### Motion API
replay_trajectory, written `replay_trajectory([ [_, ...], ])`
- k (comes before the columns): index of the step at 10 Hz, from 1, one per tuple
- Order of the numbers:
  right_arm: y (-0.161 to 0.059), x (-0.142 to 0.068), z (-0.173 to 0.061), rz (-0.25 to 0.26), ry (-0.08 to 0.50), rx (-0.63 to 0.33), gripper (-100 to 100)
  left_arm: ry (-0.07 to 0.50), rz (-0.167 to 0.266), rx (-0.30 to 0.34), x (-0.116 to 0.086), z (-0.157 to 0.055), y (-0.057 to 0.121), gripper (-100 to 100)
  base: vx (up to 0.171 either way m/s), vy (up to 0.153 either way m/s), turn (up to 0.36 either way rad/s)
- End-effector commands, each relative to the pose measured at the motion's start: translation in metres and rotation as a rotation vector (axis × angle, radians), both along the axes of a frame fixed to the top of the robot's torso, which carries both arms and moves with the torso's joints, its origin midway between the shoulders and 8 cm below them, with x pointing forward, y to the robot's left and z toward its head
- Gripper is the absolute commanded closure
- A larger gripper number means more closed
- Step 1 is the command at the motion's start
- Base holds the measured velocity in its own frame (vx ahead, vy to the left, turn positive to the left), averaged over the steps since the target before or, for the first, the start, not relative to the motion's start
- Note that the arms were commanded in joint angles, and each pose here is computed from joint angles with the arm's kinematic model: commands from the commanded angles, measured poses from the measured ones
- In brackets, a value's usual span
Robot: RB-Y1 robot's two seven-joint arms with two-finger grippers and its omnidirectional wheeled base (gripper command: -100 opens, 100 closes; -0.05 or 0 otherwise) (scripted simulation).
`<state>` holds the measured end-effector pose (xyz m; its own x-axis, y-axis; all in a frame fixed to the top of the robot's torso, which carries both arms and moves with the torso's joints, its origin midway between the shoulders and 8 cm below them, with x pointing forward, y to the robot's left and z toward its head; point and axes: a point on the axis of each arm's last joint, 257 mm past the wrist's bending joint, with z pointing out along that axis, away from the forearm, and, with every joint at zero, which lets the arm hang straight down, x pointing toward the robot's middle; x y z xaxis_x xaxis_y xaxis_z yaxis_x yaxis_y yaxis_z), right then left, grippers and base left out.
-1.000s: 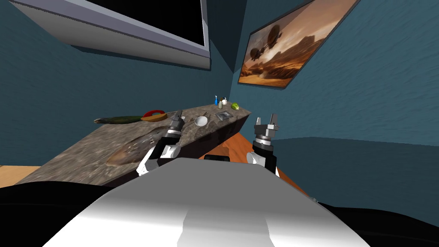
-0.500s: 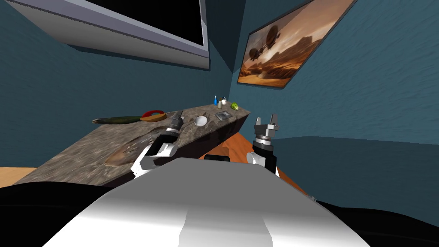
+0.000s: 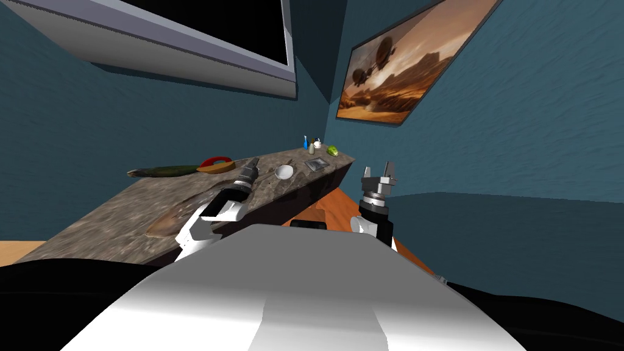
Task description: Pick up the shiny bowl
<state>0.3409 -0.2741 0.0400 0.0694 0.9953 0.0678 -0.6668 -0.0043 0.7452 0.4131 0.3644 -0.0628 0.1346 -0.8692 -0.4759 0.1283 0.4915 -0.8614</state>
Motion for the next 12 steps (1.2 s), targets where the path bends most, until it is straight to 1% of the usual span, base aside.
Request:
replay_trajectory([
  [1,0.000,0.000,0.000,0.000,0.000,0.000,0,0.039,0.012,-0.001,0.002,-0.009,0.004,-100,0.000,0.000,0.000],
  [2,0.000,0.000,0.000,0.000,0.000,0.000,0,0.061,0.021,0.018,0.004,-0.008,0.014,-100,-0.004,-0.012,-0.034],
  [3,0.000,0.000,0.000,0.000,0.000,0.000,0,0.092,0.031,0.015,0.005,-0.016,0.016,-100,-0.001,-0.012,-0.022],
  [4,0.000,0.000,0.000,0.000,0.000,0.000,0,0.105,0.034,0.013,0.005,-0.019,0.017,-100,0.001,-0.005,0.002],
  [5,0.000,0.000,0.000,0.000,0.000,0.000,0,0.129,0.045,0.030,0.006,-0.018,0.027,-100,0.000,-0.012,-0.041],
  [7,0.000,0.000,0.000,0.000,0.000,0.000,0,0.171,0.058,0.025,0.006,-0.029,0.031,-100,0.000,-0.006,-0.013],
  [8,0.000,0.000,0.000,0.000,0.000,0.000,0,0.192,0.069,0.040,0.008,-0.026,0.040,-100,0.003,-0.011,-0.034],
  [10,0.000,0.000,0.000,0.000,0.000,0.000,0,0.238,0.083,0.035,0.007,-0.038,0.044,-100,0.003,-0.009,-0.022],
  [11,0.000,0.000,0.000,0.000,0.000,0.000,0,0.257,0.094,0.046,0.008,-0.036,0.053,-100,0.004,-0.013,-0.057],
  [12,0.000,0.000,0.000,0.000,0.000,0.000,0,0.282,0.102,0.043,0.007,-0.042,0.056,-100,0.005,-0.012,-0.031],
])
